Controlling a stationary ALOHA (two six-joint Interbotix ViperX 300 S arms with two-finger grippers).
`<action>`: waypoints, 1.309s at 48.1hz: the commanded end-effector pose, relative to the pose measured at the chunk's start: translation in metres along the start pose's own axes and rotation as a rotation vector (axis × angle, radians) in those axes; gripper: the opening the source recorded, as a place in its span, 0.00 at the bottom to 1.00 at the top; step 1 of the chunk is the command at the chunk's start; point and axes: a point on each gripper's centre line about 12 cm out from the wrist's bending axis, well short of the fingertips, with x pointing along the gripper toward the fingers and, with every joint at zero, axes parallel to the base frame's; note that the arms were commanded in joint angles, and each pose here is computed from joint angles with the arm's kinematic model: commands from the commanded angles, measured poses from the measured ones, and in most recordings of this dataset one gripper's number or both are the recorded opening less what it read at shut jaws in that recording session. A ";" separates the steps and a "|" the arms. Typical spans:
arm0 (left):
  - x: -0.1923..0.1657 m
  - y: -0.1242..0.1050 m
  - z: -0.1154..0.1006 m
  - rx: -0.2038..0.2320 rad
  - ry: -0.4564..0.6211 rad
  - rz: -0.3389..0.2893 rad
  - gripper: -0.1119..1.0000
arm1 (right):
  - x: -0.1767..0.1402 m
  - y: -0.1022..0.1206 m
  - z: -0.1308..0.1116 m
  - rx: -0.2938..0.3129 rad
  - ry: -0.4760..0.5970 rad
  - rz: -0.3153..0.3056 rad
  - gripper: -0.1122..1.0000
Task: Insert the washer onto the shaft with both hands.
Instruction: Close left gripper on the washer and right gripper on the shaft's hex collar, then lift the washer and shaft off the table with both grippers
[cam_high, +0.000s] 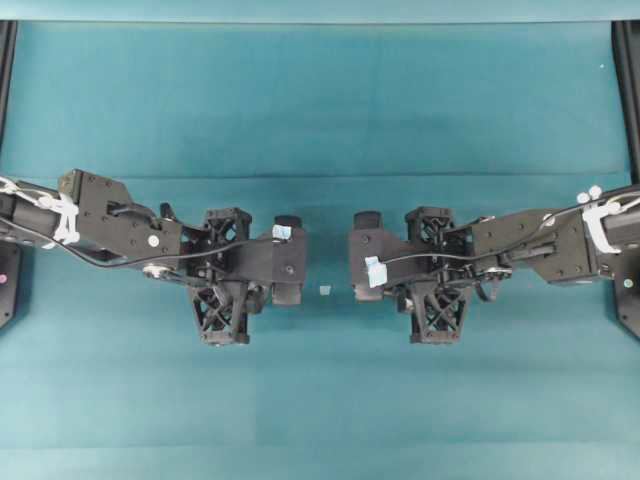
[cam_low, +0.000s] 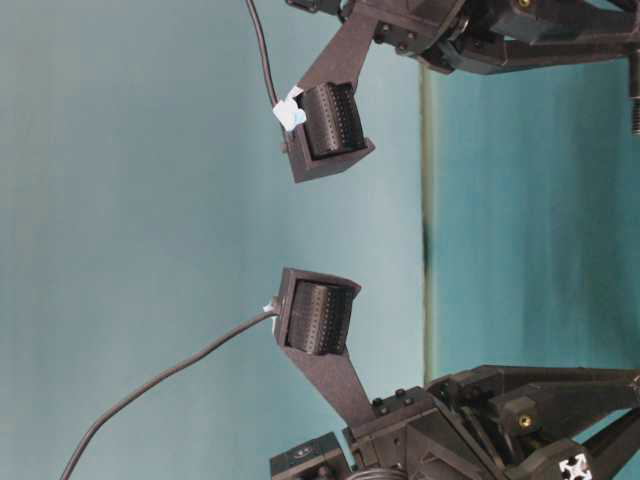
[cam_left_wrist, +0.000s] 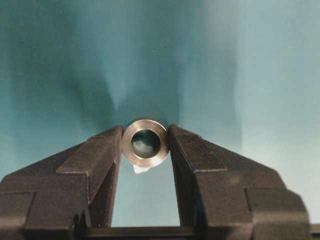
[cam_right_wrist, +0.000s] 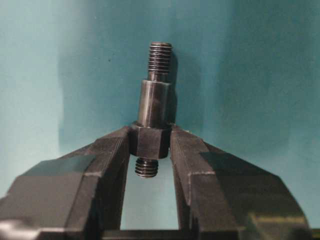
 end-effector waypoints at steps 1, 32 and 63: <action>-0.004 -0.002 0.005 0.005 -0.020 -0.002 0.43 | 0.001 -0.011 -0.001 0.005 0.002 -0.018 0.11; -0.004 -0.002 0.006 -0.002 -0.025 -0.002 0.43 | 0.002 -0.018 -0.005 -0.071 0.040 -0.027 0.11; -0.004 -0.003 0.005 -0.001 -0.025 -0.003 0.43 | 0.000 -0.019 -0.004 -0.070 0.034 -0.029 0.10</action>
